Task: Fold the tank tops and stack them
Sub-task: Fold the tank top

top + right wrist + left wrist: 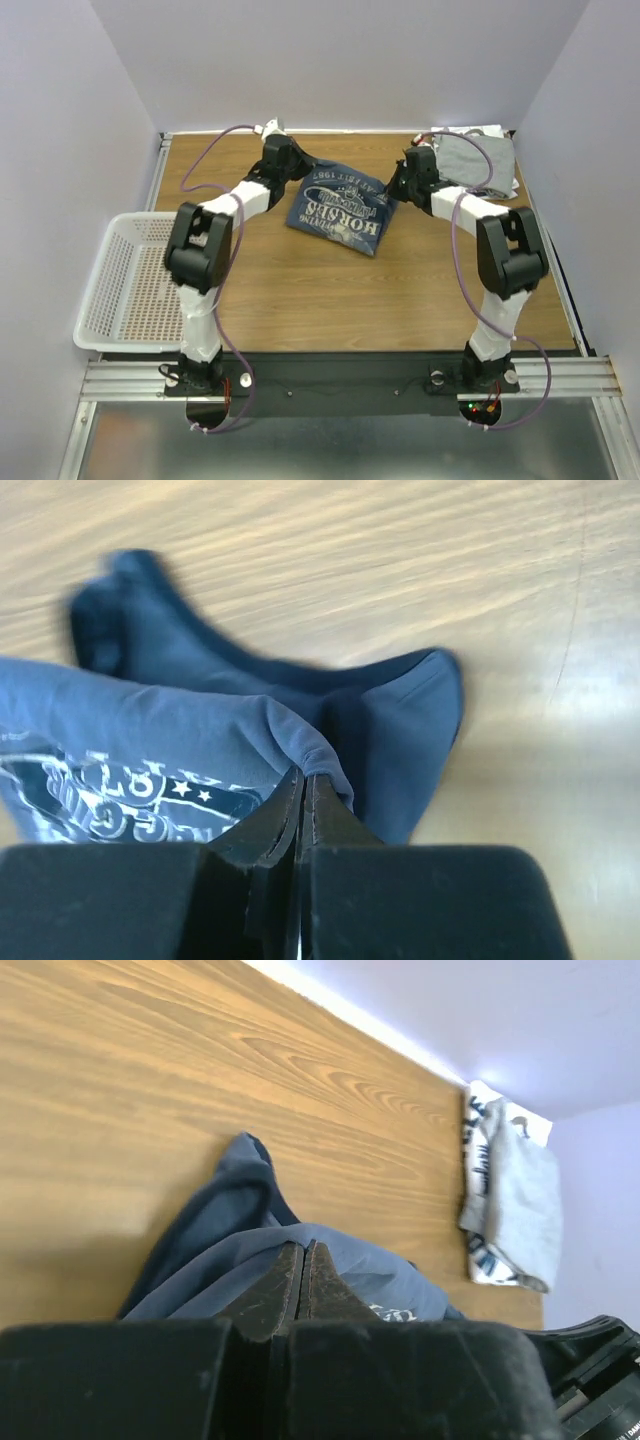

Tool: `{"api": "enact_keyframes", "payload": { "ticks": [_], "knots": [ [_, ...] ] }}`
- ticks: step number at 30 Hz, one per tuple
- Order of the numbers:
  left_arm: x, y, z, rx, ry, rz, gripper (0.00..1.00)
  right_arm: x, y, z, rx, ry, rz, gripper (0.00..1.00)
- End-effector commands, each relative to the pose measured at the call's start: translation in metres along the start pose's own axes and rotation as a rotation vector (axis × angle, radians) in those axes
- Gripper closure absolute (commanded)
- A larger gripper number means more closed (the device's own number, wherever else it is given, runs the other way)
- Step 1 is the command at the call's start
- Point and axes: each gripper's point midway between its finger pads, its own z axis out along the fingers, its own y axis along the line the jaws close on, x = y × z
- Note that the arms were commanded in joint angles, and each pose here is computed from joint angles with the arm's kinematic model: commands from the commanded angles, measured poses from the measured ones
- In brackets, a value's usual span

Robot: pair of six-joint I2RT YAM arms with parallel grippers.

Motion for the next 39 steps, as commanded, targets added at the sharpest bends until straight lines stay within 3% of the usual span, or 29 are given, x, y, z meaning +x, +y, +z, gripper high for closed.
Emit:
{"api": "enact_keyframes", "payload": {
  "ticks": [1,4,12,20,25,28,30,32,35,39],
  "knots": [
    [-0.014,-0.037,0.044,0.21,-0.016,0.059,1.0,-0.027,0.0,0.032,-0.042,-0.071,0.035,1.0],
    [-0.003,-0.032,0.065,0.225,0.022,0.08,1.0,-0.037,-0.01,0.032,-0.035,-0.098,0.061,1.0],
    [-0.004,-0.024,0.072,0.204,0.009,0.069,1.0,-0.045,-0.009,0.024,-0.037,-0.121,0.072,1.0],
    [0.044,0.044,0.055,-0.045,0.077,-0.155,1.0,0.026,-0.03,0.04,-0.015,0.055,0.111,1.0],
    [0.062,0.074,0.006,-0.191,0.029,-0.232,1.0,0.074,-0.025,0.022,-0.012,0.144,0.096,1.0],
    [0.102,0.105,-0.039,-0.299,0.063,-0.296,1.0,0.114,-0.012,0.009,-0.022,0.212,0.056,1.0],
    [0.109,0.093,-0.062,-0.289,0.054,-0.313,1.0,0.13,0.008,-0.007,-0.046,0.224,0.017,1.0],
    [0.142,0.1,-0.093,-0.322,0.113,-0.297,1.0,0.154,0.017,-0.03,-0.063,0.25,-0.017,1.0],
    [0.157,0.097,-0.133,-0.34,0.12,-0.283,1.0,0.182,0.006,-0.058,-0.043,0.282,-0.032,1.0],
    [0.16,0.079,-0.177,-0.288,0.111,-0.275,1.0,0.162,0.004,-0.099,-0.051,0.193,-0.022,1.0]
  ]
}}
